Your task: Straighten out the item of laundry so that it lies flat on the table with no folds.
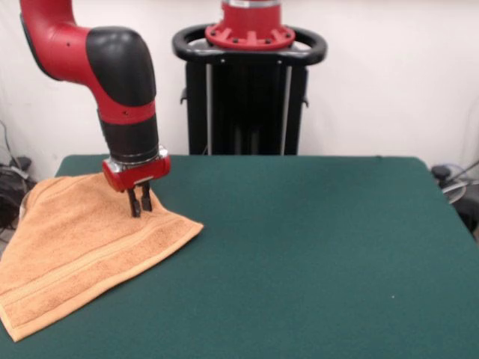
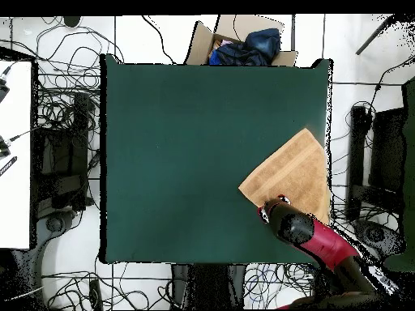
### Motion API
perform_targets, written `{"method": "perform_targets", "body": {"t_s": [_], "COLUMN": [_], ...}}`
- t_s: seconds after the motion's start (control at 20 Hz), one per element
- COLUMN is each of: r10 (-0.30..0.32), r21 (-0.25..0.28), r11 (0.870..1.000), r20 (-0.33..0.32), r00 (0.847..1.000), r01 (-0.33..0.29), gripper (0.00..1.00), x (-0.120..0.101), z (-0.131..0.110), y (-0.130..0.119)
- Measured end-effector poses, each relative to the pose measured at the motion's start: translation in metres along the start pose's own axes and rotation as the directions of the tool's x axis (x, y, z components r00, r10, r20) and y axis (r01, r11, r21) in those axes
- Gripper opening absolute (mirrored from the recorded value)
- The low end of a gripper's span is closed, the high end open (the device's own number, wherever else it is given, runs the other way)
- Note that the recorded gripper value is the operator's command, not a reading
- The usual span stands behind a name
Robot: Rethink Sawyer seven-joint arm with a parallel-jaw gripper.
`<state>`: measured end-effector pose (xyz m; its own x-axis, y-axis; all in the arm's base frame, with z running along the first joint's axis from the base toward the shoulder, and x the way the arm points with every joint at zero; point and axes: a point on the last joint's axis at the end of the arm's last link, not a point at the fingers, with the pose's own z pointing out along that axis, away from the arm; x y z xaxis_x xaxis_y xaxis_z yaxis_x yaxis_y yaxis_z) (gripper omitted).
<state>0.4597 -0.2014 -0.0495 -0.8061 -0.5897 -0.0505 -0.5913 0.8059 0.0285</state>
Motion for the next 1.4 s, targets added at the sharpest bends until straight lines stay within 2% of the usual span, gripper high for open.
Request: {"method": "perform_targets", "body": {"t_s": [0.4,0.95,1.4], "r10": [-0.006,0.021,0.076], "r21": [0.003,-0.004,-0.009], "r11": [1.0,1.0,0.997], "r20": [-0.006,-0.003,0.016], "r00": [1.0,1.0,0.997], "r01": [0.006,-0.021,-0.076], "gripper": [0.0,0.0,0.0], "x": [-0.0011,0.0001,0.0016], "z": [0.0002,0.0012,0.0012], "y": [0.0006,-0.0008,-0.0011]}}
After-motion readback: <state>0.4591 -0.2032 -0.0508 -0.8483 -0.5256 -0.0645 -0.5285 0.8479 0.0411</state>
